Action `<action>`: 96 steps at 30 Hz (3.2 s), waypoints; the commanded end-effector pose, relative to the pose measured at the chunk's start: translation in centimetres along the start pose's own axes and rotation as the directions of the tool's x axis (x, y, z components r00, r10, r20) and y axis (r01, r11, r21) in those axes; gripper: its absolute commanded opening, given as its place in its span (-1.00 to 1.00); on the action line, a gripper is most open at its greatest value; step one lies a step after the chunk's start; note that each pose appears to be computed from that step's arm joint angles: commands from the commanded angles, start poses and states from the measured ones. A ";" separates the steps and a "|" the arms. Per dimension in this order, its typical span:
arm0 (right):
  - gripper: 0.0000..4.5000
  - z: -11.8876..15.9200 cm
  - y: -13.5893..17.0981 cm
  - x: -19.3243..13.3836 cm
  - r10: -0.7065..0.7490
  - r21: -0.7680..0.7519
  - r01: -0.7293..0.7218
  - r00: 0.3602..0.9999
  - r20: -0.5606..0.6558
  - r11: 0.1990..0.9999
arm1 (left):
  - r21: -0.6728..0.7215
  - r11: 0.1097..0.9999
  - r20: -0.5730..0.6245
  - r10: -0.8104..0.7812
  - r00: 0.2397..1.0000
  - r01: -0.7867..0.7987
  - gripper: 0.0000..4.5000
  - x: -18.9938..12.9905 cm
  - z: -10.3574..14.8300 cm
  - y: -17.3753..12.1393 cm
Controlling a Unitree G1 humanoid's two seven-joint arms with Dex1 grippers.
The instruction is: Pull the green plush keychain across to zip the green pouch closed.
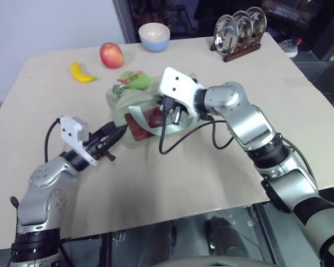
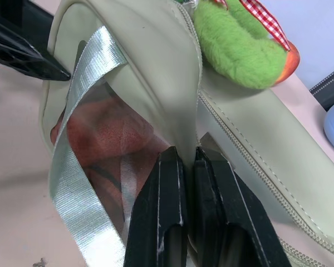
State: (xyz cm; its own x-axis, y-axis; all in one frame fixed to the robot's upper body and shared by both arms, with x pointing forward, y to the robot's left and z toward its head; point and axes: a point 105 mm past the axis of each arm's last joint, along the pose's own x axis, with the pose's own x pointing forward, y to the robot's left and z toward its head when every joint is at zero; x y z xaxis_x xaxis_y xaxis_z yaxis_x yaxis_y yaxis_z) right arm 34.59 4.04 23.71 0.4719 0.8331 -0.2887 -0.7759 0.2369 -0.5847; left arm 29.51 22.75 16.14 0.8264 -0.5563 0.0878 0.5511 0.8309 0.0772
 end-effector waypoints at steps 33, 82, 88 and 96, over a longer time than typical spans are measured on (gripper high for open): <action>0.12 6.5 -1.8 2.9 -0.011 -0.489 0.090 0.987 0.163 0.867 | 0.122 0.993 0.049 0.000 0.999 -0.006 -1.00 0.3 0.9 -0.5; -0.99 -16.0 -9.3 -6.0 -0.592 -0.126 0.584 0.747 -0.302 0.802 | -0.003 0.948 -0.002 0.320 0.948 -0.320 -1.00 -1.9 -1.6 4.3; -0.99 -21.3 -4.5 -3.8 -0.499 -0.056 0.528 0.758 -0.420 0.848 | 0.000 0.944 0.001 0.330 0.944 -0.330 -1.00 -2.0 -1.3 4.5; -0.99 -24.7 -1.7 -3.3 -0.440 -0.154 0.425 0.738 -0.512 0.892 | -0.001 0.942 -0.001 0.335 0.942 -0.335 -1.00 -2.1 -1.1 4.5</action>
State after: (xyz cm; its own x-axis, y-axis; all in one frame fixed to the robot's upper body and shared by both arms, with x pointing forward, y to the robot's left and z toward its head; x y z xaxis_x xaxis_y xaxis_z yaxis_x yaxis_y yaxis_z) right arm 45.09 -8.48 10.25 0.9047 0.3522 -0.2397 -0.4036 0.5280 -0.7472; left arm 30.86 24.69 14.40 0.9283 -0.3602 0.0921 0.3593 0.9328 0.0272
